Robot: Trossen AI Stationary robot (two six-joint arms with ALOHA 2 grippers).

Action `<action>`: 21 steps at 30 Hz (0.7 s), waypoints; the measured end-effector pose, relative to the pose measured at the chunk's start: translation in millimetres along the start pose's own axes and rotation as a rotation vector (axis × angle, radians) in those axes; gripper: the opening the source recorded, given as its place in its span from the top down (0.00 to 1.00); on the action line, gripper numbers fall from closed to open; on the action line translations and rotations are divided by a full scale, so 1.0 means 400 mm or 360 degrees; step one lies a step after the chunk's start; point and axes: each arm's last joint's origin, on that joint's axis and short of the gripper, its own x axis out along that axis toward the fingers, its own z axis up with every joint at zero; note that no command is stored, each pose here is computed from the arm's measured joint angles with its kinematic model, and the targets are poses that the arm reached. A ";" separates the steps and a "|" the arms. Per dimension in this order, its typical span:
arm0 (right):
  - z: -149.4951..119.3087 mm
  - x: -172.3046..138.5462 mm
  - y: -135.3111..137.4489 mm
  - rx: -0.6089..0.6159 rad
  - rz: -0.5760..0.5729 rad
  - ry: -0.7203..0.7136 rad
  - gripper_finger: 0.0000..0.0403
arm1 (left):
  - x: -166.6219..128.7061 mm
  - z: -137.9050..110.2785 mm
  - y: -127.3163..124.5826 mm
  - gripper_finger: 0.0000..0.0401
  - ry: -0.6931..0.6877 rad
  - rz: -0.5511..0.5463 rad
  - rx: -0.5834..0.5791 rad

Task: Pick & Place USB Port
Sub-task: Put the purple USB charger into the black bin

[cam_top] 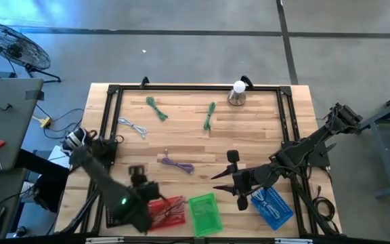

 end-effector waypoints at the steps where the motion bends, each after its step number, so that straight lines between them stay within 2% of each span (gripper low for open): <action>1: -0.003 0.001 -0.001 0.0003 0.0002 0.0020 0.69 | 0.007 0.017 0.018 0.60 -0.0008 0.0023 0.0064; 5: -0.015 0.003 -0.006 0.0037 -0.0001 0.0088 0.69 | 0.045 0.074 0.094 0.60 0.0043 0.0086 0.0322; 9: -0.028 0.003 -0.009 0.0073 -0.0006 0.0166 0.69 | 0.099 0.135 0.173 0.60 0.0171 0.0048 0.0419; 12: -0.036 0.002 -0.008 0.0092 -0.0006 0.0217 0.69 | 0.133 0.175 0.222 0.60 0.0201 -0.0086 0.0471; 16: -0.043 0.001 -0.007 0.0116 -0.0002 0.0264 0.69 | 0.166 0.220 0.266 0.60 0.0129 -0.0314 0.0560; 21: -0.056 0.000 -0.006 0.0134 -0.0005 0.0321 0.69 | 0.219 0.250 0.286 0.60 0.0018 -0.0508 0.0699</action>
